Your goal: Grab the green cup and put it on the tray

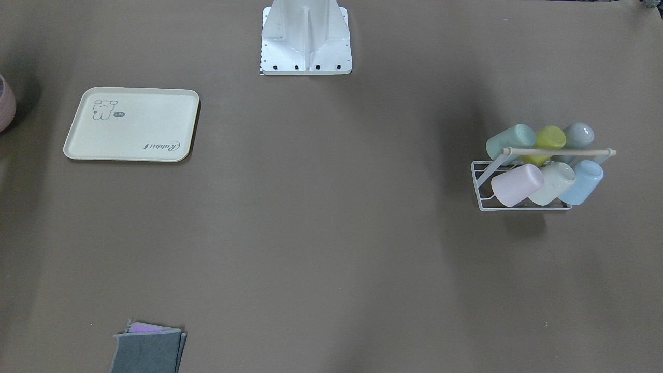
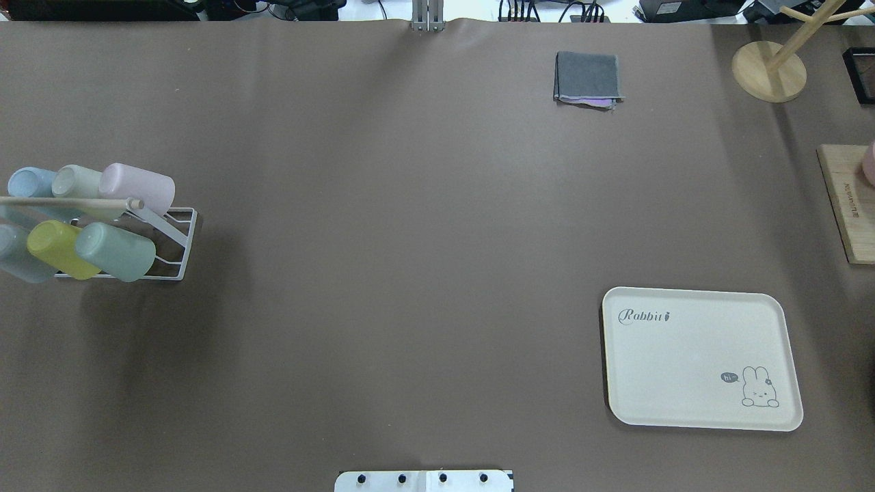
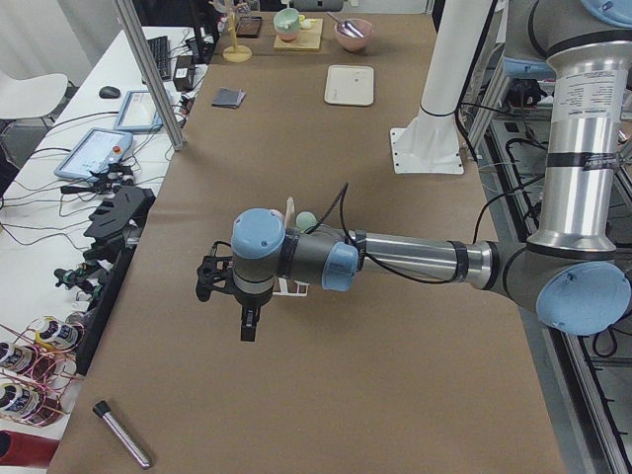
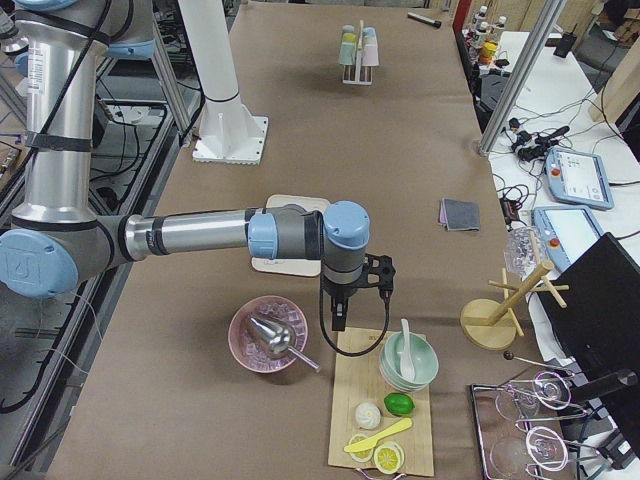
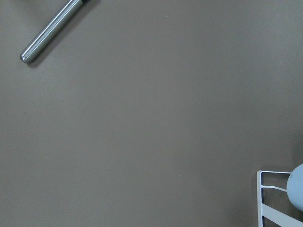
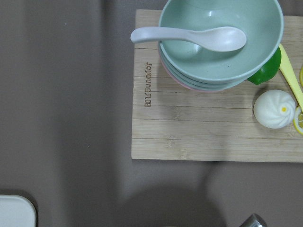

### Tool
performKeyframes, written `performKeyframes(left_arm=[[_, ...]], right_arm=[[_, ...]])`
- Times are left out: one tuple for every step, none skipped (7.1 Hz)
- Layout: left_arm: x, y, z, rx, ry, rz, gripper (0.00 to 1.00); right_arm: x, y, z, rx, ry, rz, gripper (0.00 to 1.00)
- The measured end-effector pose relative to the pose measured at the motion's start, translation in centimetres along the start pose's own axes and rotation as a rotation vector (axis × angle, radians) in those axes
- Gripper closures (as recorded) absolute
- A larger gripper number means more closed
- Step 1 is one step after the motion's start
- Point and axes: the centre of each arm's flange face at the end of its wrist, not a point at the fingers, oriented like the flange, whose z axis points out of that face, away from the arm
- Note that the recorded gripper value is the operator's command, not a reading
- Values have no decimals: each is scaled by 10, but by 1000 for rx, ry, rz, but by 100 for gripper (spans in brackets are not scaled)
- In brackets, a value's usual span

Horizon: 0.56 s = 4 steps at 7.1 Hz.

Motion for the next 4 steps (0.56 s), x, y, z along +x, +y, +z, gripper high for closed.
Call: performKeyframes(left_arm=[[-1,0,1,-2,0,-1,2],[-2,2,2,-5,1,-1,2],[-4,4,3,-8,2,-2,2],[-2,6,1,-4,2,1,2]], right_arm=[[1,-1,0,1,16,2,0],[3,-1,-1,2,36,2,0],[4,-1,-1,5,47,0,0],[2,-2,-3,10,49,-5,0]])
